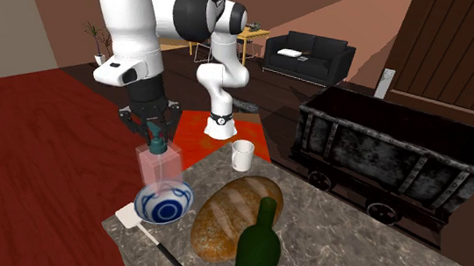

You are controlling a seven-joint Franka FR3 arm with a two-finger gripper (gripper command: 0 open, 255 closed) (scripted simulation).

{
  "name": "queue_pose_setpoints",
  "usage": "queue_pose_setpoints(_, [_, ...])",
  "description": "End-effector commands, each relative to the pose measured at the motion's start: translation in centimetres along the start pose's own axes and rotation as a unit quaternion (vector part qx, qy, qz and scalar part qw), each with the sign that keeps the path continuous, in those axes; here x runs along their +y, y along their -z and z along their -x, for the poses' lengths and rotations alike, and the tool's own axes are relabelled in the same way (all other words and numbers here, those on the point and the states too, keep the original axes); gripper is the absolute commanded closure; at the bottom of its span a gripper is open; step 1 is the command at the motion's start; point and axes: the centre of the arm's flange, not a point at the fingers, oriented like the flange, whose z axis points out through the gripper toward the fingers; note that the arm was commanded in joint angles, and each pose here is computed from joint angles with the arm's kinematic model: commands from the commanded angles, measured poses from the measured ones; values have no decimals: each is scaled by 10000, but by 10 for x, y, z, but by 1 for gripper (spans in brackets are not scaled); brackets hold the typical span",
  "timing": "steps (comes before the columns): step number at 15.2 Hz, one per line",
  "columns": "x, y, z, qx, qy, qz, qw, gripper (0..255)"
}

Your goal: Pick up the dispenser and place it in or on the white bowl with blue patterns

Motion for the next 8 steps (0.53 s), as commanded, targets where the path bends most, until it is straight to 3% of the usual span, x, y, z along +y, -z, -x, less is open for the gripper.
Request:
queue_pose_setpoints(1, [0, -11, 0, 2, 0, 2, 10000, 255])
queue_pose_setpoints(8, [3, -48, 1, 2, 0, 2, 10000, 255])
